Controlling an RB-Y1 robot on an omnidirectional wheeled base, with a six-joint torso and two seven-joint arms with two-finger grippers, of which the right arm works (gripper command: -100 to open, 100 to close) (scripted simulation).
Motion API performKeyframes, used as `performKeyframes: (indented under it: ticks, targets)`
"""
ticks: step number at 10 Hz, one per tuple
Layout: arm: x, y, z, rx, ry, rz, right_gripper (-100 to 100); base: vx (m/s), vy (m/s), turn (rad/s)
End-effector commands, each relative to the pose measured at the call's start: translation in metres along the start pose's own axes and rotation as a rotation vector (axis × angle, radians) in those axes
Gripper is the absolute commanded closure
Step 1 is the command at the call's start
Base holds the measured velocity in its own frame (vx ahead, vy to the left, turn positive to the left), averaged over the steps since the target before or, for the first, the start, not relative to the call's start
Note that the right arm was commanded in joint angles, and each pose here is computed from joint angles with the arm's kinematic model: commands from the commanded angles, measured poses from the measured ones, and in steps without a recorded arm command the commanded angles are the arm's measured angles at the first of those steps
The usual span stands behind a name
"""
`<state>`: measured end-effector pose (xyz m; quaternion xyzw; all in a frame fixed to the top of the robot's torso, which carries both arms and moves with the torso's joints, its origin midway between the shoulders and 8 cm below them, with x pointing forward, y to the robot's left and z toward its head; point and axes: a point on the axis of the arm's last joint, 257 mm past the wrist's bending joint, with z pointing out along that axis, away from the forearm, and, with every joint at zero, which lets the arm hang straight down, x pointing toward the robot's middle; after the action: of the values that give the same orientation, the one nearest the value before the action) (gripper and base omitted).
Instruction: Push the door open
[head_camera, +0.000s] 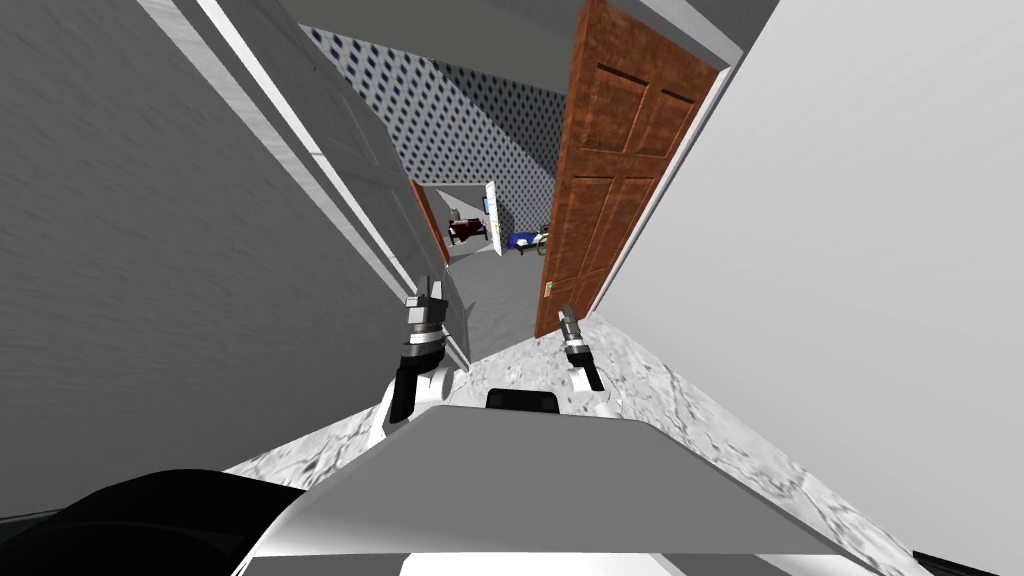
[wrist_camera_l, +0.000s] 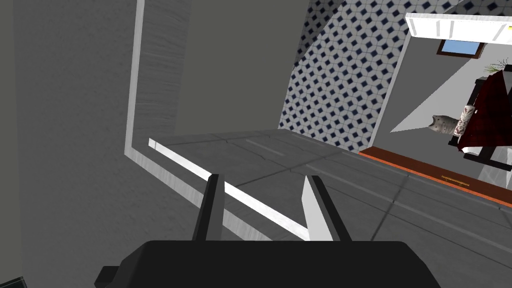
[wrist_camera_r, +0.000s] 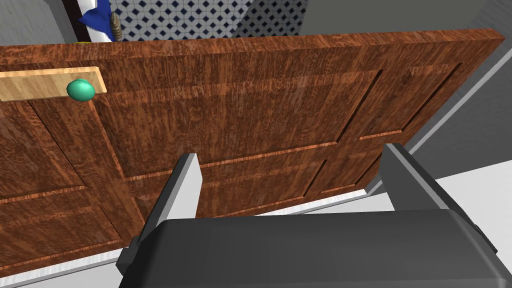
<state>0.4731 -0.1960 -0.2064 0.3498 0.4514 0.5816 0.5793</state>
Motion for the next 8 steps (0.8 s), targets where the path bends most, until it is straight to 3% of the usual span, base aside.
performKeyframes:
  ticks: [1,8]
  targets:
    - [0.004,-0.011,-0.0017,0.018,0.008,0.007,-100,0.082,-0.113,0.053]
    - [0.026,-0.055,-0.0089,0.097,0.042,0.036,-100,0.078,-0.102,0.055]
